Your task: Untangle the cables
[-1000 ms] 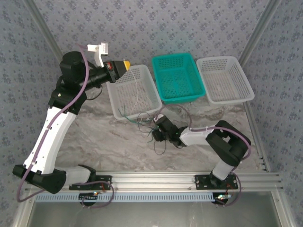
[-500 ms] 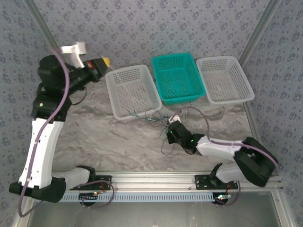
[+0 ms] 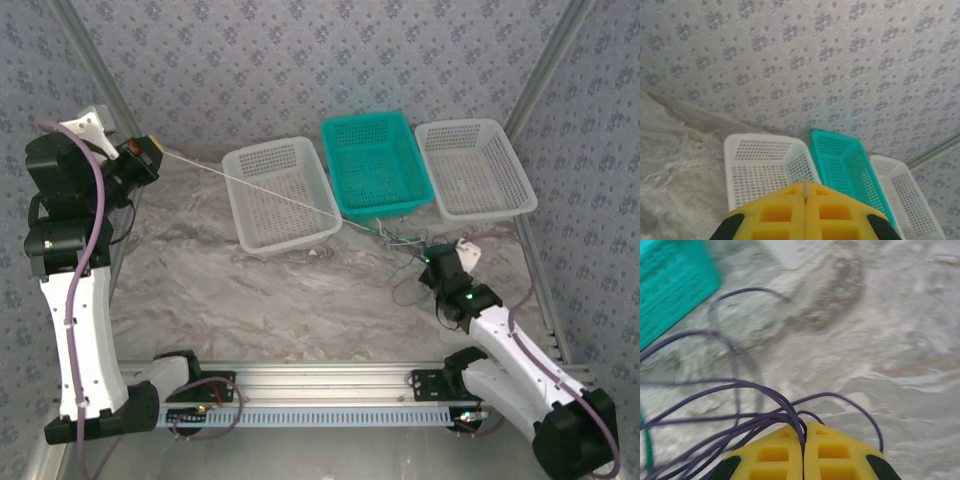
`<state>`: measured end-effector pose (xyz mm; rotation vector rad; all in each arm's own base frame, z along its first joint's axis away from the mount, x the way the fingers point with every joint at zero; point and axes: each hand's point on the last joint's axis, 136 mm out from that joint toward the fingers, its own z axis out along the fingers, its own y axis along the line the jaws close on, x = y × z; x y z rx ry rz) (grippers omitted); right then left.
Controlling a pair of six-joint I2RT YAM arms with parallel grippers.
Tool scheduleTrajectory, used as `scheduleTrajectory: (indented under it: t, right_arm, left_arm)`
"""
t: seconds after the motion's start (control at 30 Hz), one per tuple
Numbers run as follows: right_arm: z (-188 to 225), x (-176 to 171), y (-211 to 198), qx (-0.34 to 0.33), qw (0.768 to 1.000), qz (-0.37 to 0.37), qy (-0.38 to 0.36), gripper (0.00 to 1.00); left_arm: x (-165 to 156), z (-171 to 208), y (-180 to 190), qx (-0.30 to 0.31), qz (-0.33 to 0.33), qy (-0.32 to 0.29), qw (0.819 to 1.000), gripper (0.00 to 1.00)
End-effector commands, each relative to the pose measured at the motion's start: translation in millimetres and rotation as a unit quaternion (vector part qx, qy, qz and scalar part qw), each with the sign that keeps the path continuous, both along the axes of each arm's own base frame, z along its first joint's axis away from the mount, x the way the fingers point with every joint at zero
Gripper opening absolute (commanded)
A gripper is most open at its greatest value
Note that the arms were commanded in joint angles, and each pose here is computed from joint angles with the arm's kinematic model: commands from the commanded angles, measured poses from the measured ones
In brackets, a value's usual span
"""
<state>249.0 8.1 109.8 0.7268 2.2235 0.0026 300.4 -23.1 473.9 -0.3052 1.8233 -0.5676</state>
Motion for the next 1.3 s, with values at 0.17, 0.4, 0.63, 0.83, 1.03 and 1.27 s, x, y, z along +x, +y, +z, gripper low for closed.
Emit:
scheduleTrajectory:
  t: [0.17,0.4,0.63,0.83,1.03,1.27]
  right_arm:
    - [-33,-33,-61,0.030,0.986,-0.143,0.083,0.00]
    - [-45,-40,-91,0.045,0.974,-0.204,0.093,0.00]
    - [-41,-37,-100,0.033,0.974,-0.206,0.090,0.00]
    - [-36,-9,-70,0.050,0.992,-0.102,0.057,0.00]
    - [-41,-4,-28,0.012,0.993,0.006,0.114,0.00]
    - [-19,1,-22,0.019,0.995,0.011,0.095,0.55]
  left_arm:
    - [-13,-5,67,0.142,0.157,0.012,0.977,0.00]
    - [-36,9,116,0.243,0.281,0.021,0.928,0.00]
    - [-45,2,145,0.310,0.347,0.062,0.883,0.00]
    - [-10,-22,75,0.208,0.157,0.019,0.965,0.00]
    - [10,-48,-50,-0.009,-0.151,-0.041,0.988,0.00]
    - [-12,-20,-49,0.063,-0.127,-0.066,0.988,0.00]
